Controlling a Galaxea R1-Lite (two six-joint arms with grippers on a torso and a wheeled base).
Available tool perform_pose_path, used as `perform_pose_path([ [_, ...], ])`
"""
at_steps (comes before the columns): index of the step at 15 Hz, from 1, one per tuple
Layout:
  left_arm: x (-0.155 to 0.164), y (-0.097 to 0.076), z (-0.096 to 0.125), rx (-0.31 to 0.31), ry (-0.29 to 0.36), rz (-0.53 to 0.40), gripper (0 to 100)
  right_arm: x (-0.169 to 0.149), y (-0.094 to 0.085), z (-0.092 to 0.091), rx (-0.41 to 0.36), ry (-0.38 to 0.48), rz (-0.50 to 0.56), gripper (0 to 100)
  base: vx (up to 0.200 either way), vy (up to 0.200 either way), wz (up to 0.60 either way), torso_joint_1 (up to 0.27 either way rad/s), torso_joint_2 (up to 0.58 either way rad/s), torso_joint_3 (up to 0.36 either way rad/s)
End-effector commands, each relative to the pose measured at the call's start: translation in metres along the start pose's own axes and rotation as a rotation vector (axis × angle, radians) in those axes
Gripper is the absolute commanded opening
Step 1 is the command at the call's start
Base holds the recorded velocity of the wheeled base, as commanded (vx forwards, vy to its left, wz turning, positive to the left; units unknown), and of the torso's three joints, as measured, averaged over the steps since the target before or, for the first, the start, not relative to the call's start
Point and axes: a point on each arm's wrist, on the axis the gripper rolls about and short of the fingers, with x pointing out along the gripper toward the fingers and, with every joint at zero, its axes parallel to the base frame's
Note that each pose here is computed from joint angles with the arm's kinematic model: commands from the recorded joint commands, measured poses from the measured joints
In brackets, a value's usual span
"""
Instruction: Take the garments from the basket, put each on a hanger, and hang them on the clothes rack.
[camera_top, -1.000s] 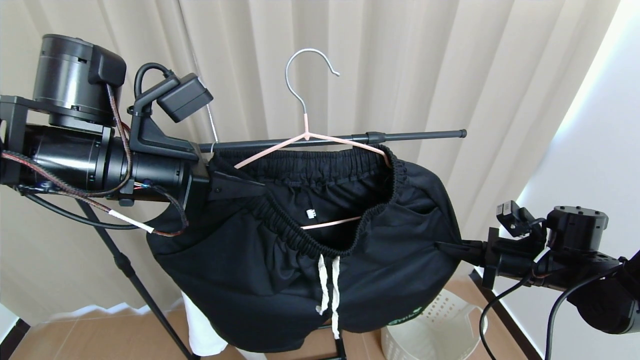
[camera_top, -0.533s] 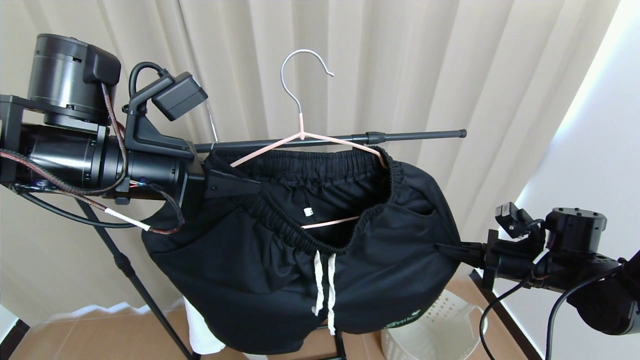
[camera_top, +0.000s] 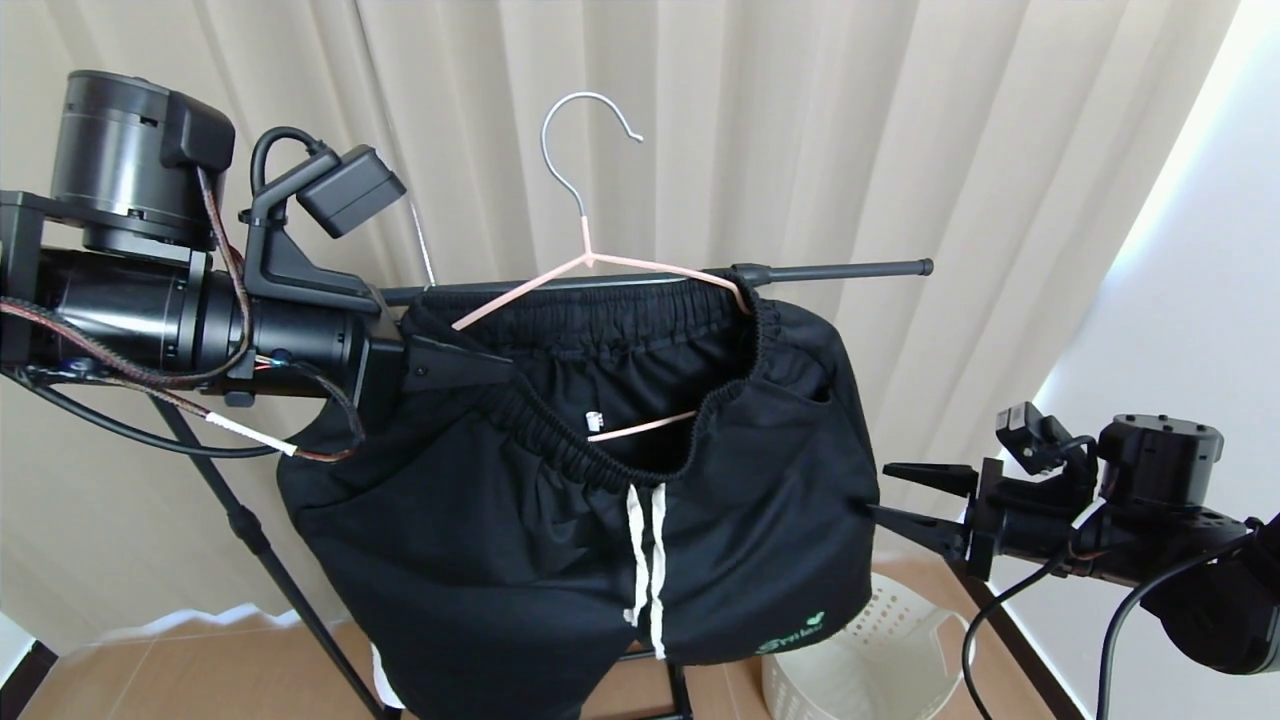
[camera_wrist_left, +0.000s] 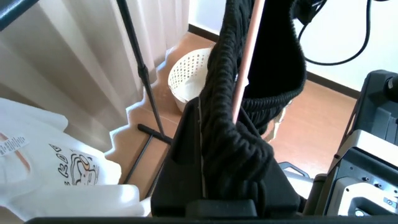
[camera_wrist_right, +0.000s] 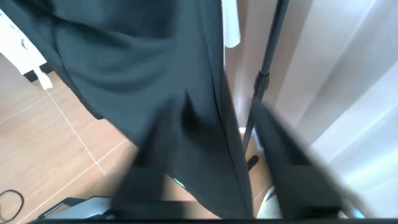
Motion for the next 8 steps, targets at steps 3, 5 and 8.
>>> perform_pose_path([
  [3,0.001,0.007,-0.009,-0.035,0.025,0.016,0,-0.011,0.012,0.019,-0.053,-0.041,-0.004,100,0.000,0.000,0.00,0.000,0.00,0.000],
  [5,0.002,0.009,-0.020,-0.062,0.053,0.018,0,-0.012,0.025,0.030,-0.086,-0.062,0.021,100,0.000,0.000,0.00,0.000,0.00,0.000],
  [8,0.004,0.009,-0.039,-0.107,0.102,0.018,0,-0.011,0.038,0.040,-0.118,-0.076,0.012,100,0.000,0.000,0.00,0.000,0.00,0.000],
])
